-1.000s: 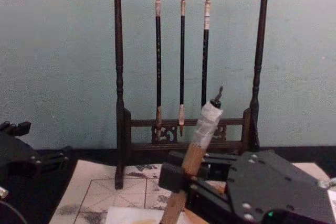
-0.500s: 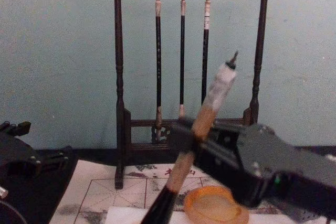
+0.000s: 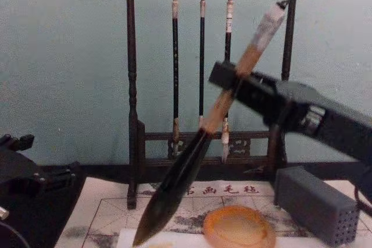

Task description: Pick up the brush from the inkstone, write on the paper, then place the brush back to its original position.

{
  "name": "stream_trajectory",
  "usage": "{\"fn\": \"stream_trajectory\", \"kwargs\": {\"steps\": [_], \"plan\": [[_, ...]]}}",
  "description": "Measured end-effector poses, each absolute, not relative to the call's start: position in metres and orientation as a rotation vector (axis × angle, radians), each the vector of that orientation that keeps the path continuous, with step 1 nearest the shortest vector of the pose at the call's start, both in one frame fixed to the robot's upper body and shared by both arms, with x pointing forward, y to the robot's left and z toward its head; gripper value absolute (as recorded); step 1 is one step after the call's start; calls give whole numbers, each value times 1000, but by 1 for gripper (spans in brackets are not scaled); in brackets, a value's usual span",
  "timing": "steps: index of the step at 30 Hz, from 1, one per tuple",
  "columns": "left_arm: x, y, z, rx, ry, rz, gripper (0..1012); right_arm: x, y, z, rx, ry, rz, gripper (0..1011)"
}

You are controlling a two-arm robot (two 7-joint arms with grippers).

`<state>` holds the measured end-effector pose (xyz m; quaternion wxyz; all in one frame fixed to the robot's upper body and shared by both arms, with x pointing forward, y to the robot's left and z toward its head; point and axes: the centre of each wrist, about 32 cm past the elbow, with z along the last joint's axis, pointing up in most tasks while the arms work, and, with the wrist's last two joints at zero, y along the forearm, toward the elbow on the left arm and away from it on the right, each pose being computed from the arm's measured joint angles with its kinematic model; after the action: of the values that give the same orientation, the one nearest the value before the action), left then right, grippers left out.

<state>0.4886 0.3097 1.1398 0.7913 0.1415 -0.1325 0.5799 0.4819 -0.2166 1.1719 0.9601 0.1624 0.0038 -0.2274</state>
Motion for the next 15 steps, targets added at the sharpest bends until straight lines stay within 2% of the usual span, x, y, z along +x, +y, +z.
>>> {"fn": "stream_trajectory", "kwargs": {"steps": [15], "plan": [[489,310,1140,304,-285,1248,1001,512,-226,1193,377,214,-694,182]]}}
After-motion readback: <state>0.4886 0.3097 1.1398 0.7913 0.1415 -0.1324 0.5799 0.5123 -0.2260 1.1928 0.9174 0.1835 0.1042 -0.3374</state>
